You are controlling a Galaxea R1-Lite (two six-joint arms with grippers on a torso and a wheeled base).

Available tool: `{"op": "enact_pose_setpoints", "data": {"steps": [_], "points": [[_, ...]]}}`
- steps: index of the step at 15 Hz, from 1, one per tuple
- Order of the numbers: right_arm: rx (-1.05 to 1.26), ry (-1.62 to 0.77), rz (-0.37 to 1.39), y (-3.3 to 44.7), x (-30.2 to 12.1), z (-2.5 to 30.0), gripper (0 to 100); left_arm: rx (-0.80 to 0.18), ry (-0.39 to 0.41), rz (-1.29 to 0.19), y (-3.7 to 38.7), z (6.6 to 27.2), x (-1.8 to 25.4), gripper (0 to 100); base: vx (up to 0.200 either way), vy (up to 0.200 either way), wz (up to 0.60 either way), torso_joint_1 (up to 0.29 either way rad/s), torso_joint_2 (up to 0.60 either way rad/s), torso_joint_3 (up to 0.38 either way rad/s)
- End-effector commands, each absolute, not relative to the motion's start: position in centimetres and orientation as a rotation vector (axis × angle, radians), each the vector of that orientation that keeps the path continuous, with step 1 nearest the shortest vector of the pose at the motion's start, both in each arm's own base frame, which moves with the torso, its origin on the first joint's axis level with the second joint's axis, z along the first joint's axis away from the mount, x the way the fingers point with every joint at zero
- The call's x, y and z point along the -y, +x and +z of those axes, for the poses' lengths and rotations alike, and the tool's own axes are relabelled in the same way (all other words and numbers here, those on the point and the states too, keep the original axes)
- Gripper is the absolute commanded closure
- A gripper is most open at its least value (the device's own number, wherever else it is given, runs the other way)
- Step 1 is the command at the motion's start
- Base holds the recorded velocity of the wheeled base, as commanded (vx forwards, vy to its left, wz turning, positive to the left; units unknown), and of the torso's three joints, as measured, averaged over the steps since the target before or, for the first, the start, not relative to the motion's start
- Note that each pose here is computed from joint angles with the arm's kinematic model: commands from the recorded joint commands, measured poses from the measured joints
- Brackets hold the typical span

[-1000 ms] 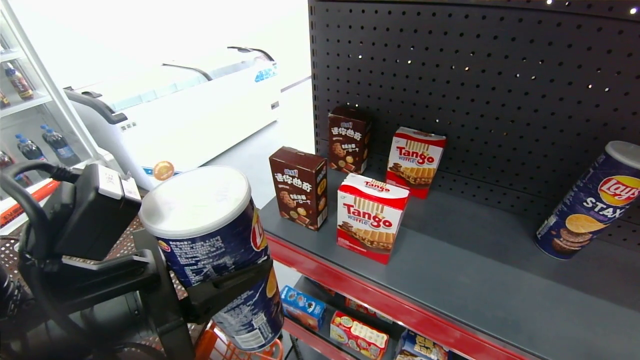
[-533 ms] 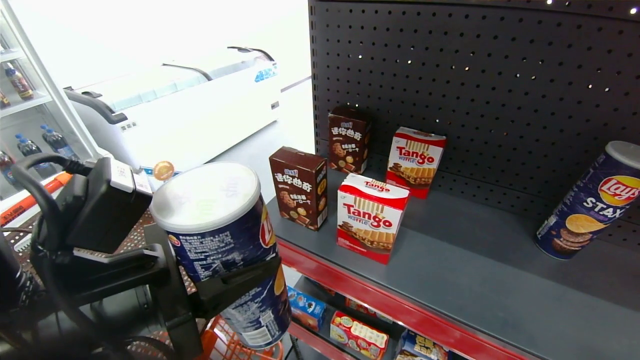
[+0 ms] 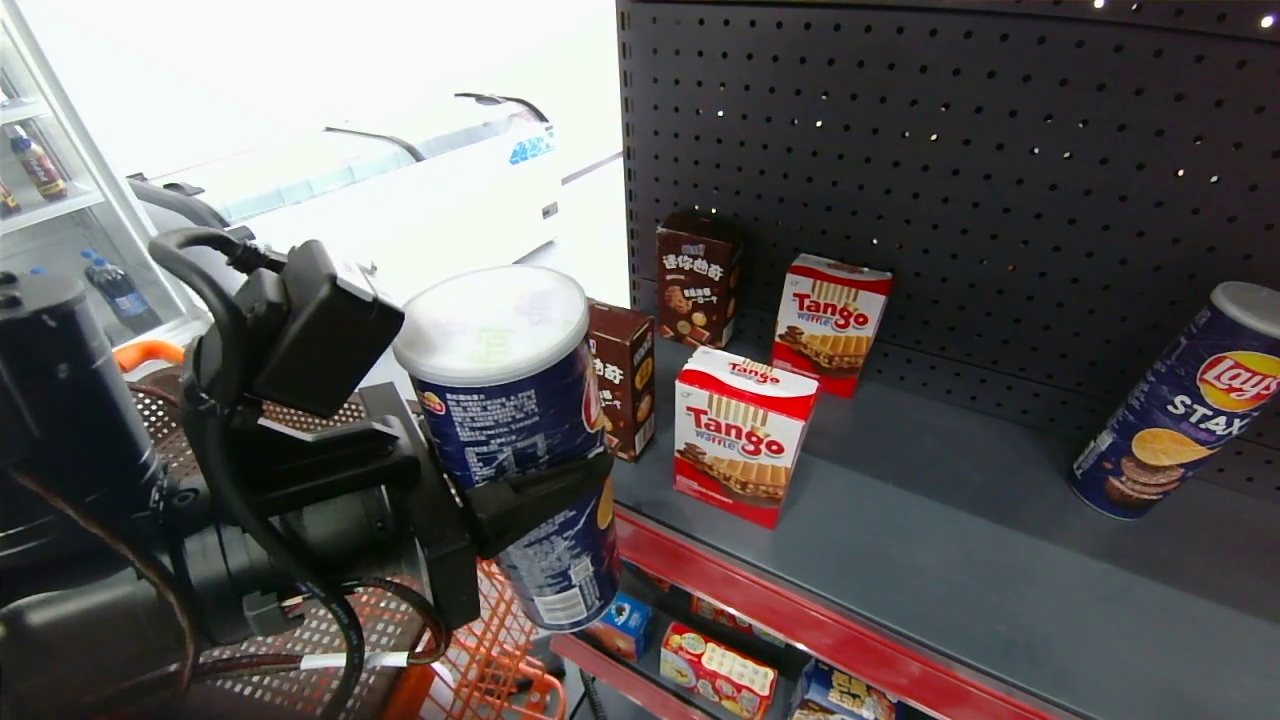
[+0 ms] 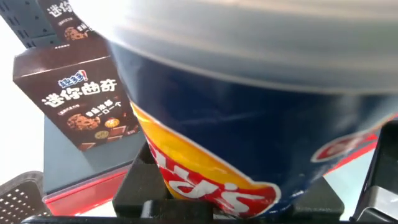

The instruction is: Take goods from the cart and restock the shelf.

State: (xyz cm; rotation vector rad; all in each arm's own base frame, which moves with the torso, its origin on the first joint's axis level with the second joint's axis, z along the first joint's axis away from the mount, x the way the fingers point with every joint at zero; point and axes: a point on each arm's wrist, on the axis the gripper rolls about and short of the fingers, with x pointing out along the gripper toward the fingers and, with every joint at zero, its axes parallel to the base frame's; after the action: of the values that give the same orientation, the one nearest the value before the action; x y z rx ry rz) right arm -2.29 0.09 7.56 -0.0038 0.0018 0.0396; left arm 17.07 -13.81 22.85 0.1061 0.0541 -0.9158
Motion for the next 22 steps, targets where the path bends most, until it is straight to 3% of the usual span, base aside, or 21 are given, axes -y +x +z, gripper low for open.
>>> {"op": "enact_pose_setpoints", "data": {"steps": [1,11,22], "points": [[-0.001,-0.005,0.040,-2.29,-0.09,7.56,0,-0.066,0.109,-0.916,17.39,22.59,14.00,100,0.000,0.000,-0.60,0.002,0.00,0.002],[-0.001,-0.005,0.040,-2.29,-0.09,7.56,0,-0.065,0.108,-0.916,17.36,22.60,13.98,100,0.000,0.000,-0.60,0.003,0.00,0.004],[-0.001,-0.005,0.040,-2.29,-0.09,7.56,0,-0.063,0.106,-0.904,17.14,22.61,13.51,100,0.000,0.000,0.00,0.000,0.00,0.000]]}}
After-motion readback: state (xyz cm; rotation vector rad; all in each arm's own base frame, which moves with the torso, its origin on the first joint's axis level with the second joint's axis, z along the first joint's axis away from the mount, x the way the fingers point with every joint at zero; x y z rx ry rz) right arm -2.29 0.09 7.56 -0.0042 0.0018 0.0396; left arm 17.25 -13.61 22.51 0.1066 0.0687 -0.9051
